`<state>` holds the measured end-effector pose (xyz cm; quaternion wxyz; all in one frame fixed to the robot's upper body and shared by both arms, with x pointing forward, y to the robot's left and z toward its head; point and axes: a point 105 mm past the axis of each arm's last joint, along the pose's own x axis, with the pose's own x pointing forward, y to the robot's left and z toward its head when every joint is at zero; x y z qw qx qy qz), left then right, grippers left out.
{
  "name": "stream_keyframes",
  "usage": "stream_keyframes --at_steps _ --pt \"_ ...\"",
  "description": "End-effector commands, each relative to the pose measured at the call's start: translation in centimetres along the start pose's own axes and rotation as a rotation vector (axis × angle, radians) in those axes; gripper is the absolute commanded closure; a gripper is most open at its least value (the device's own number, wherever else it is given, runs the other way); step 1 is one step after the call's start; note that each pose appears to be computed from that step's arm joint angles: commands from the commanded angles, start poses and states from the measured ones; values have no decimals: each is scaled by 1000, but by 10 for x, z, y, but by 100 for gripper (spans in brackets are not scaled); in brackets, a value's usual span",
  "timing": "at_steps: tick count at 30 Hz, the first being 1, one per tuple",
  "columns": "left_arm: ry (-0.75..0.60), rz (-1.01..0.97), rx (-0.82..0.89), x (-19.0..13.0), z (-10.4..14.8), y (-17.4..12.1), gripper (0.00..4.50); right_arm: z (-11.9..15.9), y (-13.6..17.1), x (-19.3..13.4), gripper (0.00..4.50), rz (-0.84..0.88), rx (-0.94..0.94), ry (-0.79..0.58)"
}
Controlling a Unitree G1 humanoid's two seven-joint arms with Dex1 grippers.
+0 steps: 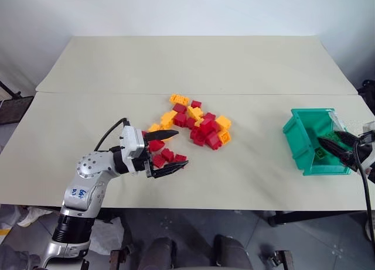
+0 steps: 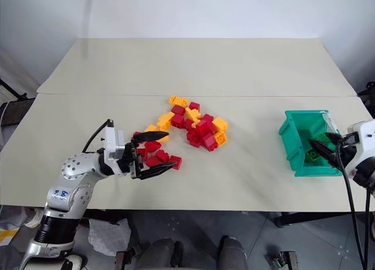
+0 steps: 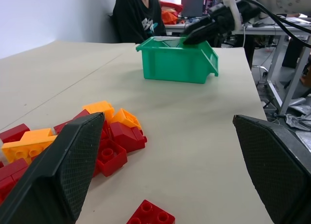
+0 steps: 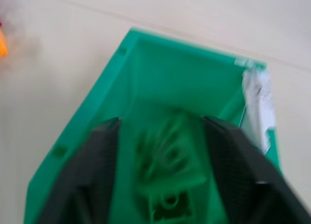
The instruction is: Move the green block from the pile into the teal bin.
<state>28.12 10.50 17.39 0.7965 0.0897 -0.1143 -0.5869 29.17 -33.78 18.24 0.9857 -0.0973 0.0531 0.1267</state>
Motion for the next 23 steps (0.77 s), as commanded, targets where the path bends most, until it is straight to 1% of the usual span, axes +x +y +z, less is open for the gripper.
stream_keyframes --at_steps 1,2,3,6,8,11,14,16,19,23 --pt "5 20 40 -7 5 2 0 16 -9 -10 37 -26 -68 -47" --pt "9 27 41 -9 4 3 0 20 -10 -11 10 -25 -87 -66" --pt "16 40 43 -12 3 4 0 25 -10 -10 3 -26 -86 -84" --pt "42 70 59 -20 0 7 0 49 6 -8 3 69 -141 -210" --pt "60 98 70 -24 -1 9 0 57 19 -7 3 145 -137 -251" --pt "109 130 72 -42 -7 9 0 66 65 -6 3 379 -141 -316" --pt "153 175 93 -63 -12 10 0 50 113 -9 3 617 -180 -276" --pt "171 214 100 -73 -14 13 0 35 133 -12 3 709 -181 -246" --pt "174 237 117 -76 -13 13 0 17 145 -17 3 781 -201 -208" --pt "161 262 116 -77 -9 11 0 7 145 -16 3 765 -184 -225"
